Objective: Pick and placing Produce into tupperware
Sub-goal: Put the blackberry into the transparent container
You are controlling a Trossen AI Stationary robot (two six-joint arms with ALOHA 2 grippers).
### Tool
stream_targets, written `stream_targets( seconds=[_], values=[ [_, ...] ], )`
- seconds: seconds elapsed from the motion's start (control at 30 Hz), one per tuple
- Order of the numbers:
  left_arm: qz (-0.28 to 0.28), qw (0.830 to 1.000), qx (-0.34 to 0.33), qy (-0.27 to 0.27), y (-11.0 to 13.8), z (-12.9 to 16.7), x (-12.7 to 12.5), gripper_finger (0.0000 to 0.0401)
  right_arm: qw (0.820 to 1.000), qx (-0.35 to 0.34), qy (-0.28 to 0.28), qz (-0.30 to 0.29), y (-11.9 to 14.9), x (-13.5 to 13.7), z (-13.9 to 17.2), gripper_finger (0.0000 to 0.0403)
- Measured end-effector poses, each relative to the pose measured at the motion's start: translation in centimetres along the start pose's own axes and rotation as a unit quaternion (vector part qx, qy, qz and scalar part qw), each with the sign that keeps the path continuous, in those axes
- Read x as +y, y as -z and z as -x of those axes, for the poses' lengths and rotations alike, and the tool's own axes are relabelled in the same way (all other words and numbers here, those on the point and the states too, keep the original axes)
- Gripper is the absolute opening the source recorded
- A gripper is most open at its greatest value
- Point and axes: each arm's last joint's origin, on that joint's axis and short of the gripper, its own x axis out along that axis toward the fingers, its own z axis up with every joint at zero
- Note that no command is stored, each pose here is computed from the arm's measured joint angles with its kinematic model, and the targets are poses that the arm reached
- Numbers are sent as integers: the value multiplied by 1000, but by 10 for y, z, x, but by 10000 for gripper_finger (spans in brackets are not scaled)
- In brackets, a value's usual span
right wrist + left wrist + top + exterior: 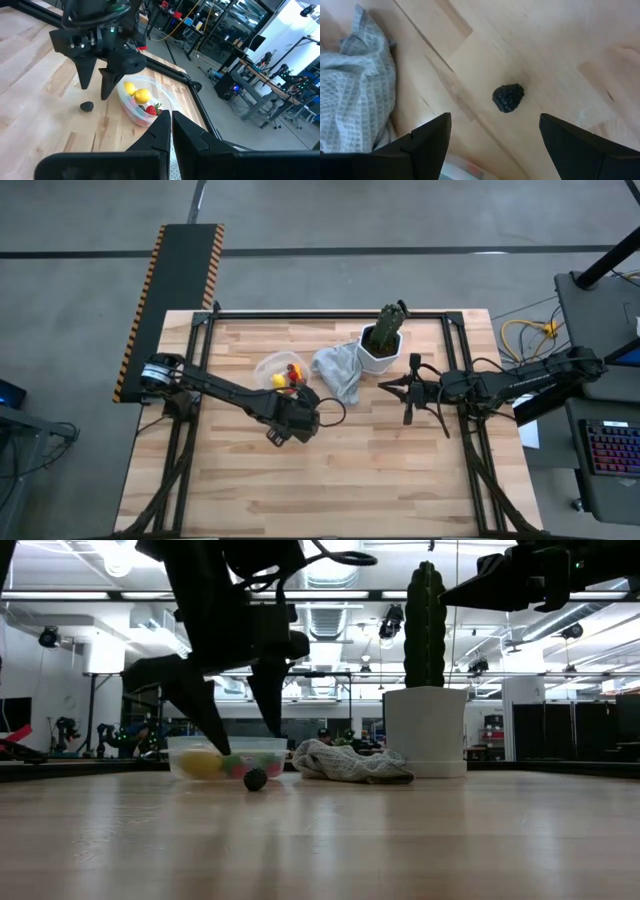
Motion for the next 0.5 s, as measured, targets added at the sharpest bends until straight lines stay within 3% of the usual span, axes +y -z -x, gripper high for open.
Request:
stream_targets(
  seconds=[0.5],
  values=[
    [-19,999,-4,30,-3,-29,-10,287,1000,0,0,-1,0,0,0,9]
  ],
)
